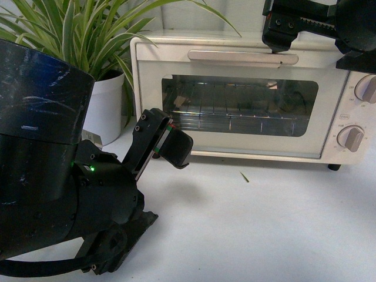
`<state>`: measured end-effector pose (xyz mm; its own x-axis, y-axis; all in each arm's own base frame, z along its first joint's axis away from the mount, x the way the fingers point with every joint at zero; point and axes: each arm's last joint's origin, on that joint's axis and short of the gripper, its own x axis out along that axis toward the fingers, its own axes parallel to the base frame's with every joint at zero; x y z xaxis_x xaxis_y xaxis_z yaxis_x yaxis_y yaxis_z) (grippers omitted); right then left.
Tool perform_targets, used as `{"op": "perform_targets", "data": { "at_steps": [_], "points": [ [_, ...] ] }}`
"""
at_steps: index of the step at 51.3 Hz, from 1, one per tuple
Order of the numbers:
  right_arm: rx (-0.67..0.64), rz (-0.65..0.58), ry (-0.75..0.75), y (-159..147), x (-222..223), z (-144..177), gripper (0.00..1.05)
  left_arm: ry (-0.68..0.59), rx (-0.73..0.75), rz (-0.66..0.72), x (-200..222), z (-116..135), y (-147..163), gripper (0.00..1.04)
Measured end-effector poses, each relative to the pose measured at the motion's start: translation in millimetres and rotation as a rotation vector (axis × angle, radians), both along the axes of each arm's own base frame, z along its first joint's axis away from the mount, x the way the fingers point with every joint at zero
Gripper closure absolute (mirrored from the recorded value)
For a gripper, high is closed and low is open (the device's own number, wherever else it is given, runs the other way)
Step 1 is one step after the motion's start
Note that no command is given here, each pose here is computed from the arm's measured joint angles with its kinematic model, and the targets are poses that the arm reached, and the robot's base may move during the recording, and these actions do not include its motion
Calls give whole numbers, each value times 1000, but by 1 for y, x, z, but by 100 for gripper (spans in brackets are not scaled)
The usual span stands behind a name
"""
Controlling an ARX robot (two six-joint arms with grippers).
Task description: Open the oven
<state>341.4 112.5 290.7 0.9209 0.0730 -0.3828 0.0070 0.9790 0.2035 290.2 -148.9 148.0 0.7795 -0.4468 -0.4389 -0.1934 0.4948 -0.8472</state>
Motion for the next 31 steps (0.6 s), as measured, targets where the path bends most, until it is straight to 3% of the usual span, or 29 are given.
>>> {"op": "perform_targets", "data": {
  "at_steps": [31],
  "points": [
    [-61, 116, 6, 5, -25, -9, 9, 1, 0, 7, 0, 0, 3, 7]
  ]
}}
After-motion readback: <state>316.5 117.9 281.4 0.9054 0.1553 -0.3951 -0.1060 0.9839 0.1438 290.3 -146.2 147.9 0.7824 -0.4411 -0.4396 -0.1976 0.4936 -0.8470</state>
